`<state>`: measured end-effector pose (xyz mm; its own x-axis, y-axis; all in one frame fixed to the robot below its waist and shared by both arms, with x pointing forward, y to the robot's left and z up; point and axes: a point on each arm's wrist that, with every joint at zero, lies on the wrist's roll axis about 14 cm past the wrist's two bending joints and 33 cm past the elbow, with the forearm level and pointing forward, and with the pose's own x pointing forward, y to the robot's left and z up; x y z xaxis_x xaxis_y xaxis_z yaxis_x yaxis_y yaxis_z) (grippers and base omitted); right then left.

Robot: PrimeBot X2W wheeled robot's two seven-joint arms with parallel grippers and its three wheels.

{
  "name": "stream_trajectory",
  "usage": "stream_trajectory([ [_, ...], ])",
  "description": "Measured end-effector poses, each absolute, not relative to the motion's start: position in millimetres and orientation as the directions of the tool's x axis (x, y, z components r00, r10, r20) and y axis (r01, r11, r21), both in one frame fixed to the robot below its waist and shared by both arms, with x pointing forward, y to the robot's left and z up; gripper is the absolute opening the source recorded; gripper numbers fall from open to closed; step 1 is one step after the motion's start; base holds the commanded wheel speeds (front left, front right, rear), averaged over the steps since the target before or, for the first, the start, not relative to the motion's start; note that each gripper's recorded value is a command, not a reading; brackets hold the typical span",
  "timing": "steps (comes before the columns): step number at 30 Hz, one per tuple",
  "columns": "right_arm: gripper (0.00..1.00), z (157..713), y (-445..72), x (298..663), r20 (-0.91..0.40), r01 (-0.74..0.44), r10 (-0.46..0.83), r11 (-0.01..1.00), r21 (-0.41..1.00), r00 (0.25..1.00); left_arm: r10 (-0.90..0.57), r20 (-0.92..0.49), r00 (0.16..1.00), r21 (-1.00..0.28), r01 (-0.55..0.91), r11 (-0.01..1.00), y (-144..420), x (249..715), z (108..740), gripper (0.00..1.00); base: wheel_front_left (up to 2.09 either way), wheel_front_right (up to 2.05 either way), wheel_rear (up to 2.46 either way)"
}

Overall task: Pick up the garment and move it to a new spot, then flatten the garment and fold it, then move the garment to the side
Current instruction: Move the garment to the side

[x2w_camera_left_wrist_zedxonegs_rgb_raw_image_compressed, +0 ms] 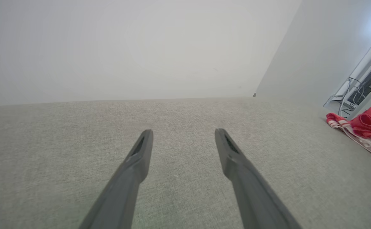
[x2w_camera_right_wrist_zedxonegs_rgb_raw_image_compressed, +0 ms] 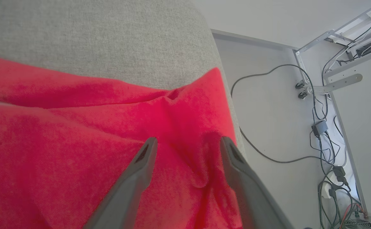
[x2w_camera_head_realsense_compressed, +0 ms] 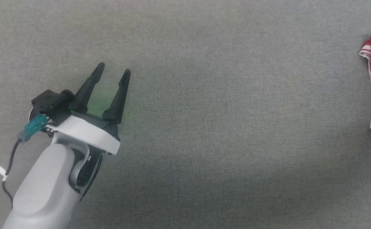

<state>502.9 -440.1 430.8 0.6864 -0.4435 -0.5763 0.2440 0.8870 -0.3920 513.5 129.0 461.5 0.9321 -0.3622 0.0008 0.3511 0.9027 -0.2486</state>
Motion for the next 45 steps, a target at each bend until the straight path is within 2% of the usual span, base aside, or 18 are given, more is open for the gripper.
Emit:
stream_trajectory([
  [10,1.00,472.2,-400.3,520.9,-0.446,0.227,-0.346,0.927,-0.300,0.825,-0.291,0.022,0.957,-0.225,0.288,0.931,160.7,489.7,483.1,1.00,0.00,0.00,0.00],
  [20,1.00,494.8,-341.2,513.2,-0.295,0.138,-0.196,0.968,-0.208,0.935,-0.188,0.024,0.982,-0.197,0.189,0.962,202.5,452.0,498.1,1.00,0.00,0.00,0.00],
  [33,1.00,516.4,-266.4,477.1,-0.115,-0.019,0.002,0.989,-0.147,0.993,-0.085,0.023,0.996,-0.180,0.088,0.980,246.0,385.6,506.0,1.00,0.00,0.00,0.00],
  [45,1.00,540.9,-245.2,441.6,0.058,-0.034,0.040,0.995,-0.096,0.998,0.009,0.039,0.999,-0.149,-0.003,0.989,276.9,347.4,509.5,1.00,0.00,0.00,0.00],
])
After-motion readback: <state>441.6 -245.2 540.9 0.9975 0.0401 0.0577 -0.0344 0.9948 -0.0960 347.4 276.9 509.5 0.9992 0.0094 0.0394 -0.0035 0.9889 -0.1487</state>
